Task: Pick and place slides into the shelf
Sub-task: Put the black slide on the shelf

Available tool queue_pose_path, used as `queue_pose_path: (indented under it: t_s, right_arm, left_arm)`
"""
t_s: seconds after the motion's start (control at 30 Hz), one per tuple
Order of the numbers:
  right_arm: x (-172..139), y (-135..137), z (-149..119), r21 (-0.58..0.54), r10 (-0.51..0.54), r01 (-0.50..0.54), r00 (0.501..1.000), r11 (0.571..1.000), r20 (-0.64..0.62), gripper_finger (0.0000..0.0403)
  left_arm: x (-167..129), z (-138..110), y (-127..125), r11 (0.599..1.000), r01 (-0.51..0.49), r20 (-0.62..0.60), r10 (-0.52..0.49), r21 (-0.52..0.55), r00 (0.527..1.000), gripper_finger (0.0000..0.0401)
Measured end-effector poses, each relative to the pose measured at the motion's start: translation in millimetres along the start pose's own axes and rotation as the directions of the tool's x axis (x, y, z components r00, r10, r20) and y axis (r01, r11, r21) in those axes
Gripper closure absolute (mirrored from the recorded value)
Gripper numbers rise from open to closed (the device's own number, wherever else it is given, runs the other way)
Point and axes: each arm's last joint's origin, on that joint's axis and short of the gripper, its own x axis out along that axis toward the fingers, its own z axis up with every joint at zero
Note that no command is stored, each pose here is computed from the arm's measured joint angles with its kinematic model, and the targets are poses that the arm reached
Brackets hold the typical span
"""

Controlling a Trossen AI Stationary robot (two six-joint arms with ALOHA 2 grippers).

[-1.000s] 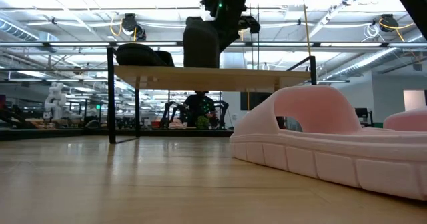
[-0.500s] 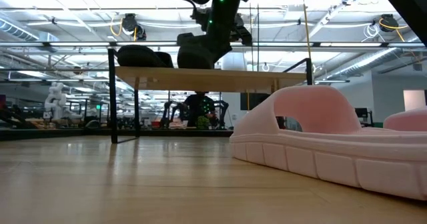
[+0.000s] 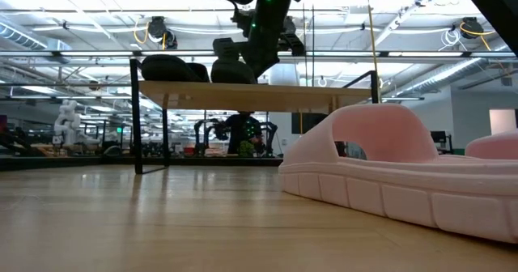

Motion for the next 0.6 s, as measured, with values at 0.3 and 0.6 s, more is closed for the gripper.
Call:
queue_pose_path:
  t_s: [0.3,0.6]
  right_arm:
    - [-0.3,2.3,1.6,0.014,0.046,-0.046,0.999,0.999,-0.009,0.04]
    - [-1.2,5.7,3.5,0.037,0.091,-0.09,0.996,0.995,-0.005,0.0399]
  left_arm:
    - [-0.1,0.0,0.1,1.0,0.0,0.0,0.0,0.0,1.0,0.0215]
    - [-0.1,-0.1,0.0,1.0,0.0,0.0,0.0,0.001,1.0,0.0215]
